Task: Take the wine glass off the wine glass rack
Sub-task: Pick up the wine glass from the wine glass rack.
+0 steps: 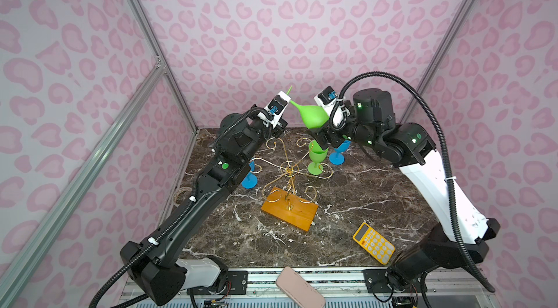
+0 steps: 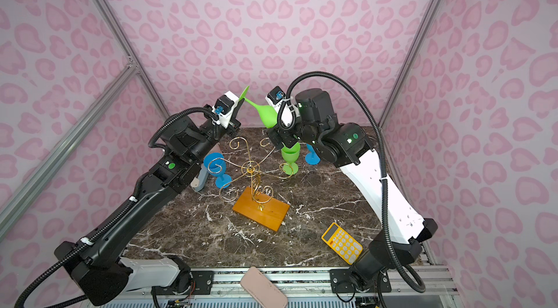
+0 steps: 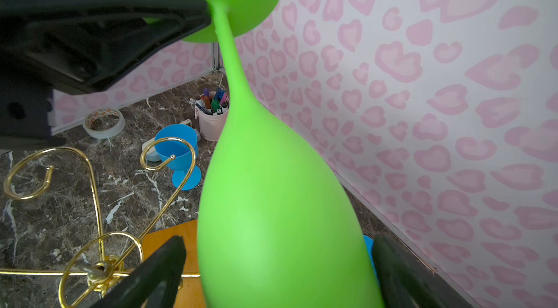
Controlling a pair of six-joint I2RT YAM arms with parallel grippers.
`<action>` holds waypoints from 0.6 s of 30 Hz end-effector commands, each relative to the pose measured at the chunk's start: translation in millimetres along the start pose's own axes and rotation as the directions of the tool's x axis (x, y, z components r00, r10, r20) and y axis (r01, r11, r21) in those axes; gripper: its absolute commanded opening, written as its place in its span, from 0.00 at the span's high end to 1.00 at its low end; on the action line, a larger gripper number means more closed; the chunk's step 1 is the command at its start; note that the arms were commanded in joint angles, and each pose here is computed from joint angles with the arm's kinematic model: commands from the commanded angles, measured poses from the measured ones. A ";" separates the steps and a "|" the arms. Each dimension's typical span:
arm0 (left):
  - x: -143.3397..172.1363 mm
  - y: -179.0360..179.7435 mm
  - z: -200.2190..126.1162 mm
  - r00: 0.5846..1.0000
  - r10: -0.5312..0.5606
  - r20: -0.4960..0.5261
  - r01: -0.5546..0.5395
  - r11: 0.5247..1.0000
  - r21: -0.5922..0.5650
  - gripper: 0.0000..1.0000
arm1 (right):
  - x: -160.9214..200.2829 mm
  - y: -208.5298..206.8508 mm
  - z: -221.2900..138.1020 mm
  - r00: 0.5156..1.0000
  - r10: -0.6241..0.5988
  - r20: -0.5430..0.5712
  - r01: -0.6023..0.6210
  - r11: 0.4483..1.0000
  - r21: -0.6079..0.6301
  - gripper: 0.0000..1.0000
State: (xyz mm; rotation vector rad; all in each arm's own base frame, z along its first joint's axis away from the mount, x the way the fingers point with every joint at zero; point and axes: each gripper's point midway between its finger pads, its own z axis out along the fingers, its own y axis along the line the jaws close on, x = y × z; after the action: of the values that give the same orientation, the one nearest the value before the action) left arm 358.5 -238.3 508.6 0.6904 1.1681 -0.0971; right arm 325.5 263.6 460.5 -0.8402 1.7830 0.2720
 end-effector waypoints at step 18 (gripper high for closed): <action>-8.4 52.3 -2.3 0.883 -0.465 0.068 0.469 0.879 -0.080 0.96 | -32.5 -78.9 -94.8 0.701 0.463 0.543 -0.364 0.887 -0.285 0.22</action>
State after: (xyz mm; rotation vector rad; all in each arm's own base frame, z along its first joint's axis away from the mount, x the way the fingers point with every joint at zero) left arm 381.8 -197.4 526.2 0.3583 1.2833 -0.3111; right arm 321.4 158.5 524.1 -0.3461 1.3984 0.7251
